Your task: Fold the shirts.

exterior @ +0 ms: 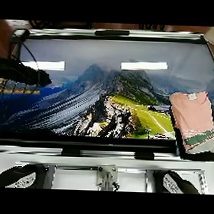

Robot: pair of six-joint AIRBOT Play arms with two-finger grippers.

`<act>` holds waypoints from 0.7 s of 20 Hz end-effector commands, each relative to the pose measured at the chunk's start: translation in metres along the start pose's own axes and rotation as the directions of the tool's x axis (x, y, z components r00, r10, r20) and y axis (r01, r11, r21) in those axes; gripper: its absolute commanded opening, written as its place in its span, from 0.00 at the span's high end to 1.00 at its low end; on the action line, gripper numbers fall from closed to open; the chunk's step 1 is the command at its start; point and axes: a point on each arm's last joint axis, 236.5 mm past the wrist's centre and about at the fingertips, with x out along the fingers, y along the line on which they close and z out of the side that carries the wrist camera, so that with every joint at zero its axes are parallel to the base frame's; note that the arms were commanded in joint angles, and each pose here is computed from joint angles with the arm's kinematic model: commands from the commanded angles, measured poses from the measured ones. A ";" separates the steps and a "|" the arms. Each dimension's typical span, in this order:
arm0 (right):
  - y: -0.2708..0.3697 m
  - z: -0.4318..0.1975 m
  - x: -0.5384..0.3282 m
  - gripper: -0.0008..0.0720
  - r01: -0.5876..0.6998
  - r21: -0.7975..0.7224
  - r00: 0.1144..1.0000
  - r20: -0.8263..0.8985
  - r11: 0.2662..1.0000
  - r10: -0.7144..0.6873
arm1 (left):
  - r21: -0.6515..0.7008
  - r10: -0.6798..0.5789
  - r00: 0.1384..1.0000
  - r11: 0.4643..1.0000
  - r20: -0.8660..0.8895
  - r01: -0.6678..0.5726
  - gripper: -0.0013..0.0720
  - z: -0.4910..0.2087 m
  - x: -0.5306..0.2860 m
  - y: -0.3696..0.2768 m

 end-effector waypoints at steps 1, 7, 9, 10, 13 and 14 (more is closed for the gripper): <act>0.089 -0.067 0.058 0.07 -0.062 -0.098 0.968 -0.250 0.993 0.035 | 0.035 0.134 0.959 0.991 -0.250 -0.130 0.03 -0.042 0.031 0.003; 0.171 -0.195 0.117 0.07 -0.221 -0.193 0.765 -0.642 0.956 0.048 | 0.019 0.131 0.920 0.991 -0.370 -0.133 0.01 -0.087 0.071 0.000; 0.175 -0.201 0.118 0.07 -0.220 -0.238 0.767 -0.641 0.946 0.017 | 0.020 0.131 0.922 0.991 -0.364 -0.132 0.01 -0.090 0.075 0.000; 0.178 -0.202 0.117 0.07 -0.231 -0.232 0.763 -0.646 0.945 0.028 | 0.020 0.129 0.920 0.991 -0.369 -0.132 0.01 -0.092 0.077 0.000; 0.184 -0.205 0.114 0.07 -0.251 -0.211 0.753 -0.656 0.945 0.054 | -0.002 0.113 0.934 0.993 -0.338 -0.120 0.01 -0.088 0.085 -0.004; 0.184 -0.204 0.114 0.07 -0.251 -0.211 0.753 -0.656 0.945 0.053 | -0.004 0.110 0.942 0.993 -0.317 -0.117 0.01 -0.083 0.087 -0.004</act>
